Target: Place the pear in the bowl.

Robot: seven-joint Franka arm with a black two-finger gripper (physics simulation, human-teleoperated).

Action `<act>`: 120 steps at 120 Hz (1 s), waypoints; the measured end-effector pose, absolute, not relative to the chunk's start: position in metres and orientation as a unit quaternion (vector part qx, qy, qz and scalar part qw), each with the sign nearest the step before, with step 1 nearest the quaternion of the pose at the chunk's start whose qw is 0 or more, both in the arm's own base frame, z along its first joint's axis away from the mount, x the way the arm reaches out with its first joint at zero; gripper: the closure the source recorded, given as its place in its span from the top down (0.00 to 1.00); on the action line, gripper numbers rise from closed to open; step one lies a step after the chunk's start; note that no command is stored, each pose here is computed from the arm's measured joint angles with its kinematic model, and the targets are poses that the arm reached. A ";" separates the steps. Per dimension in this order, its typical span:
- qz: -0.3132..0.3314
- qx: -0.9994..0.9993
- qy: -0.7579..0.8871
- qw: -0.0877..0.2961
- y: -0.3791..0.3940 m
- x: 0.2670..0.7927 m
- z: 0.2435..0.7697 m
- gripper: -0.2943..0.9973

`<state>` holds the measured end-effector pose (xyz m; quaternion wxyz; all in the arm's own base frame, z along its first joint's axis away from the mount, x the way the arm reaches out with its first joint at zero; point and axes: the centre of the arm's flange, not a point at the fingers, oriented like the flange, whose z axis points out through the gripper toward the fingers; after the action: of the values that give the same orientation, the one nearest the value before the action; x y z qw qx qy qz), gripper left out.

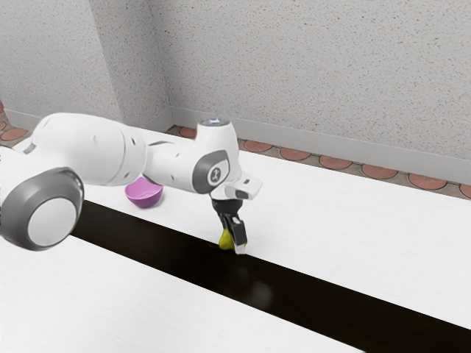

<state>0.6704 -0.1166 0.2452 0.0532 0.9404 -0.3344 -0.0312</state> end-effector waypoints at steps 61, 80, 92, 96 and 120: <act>-0.004 0.946 -0.322 0.040 -0.113 0.673 0.286 0.46; 0.021 0.949 -0.314 0.033 -0.100 0.673 0.333 0.41; 0.037 0.955 -0.295 0.019 -0.064 0.676 0.361 0.38; 0.041 0.957 -0.288 0.014 -0.049 0.677 0.370 0.37; 0.050 0.970 -0.237 -0.001 0.052 0.675 0.394 0.36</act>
<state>0.6745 0.0522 0.3940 -0.0009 0.9703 -0.2368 0.0497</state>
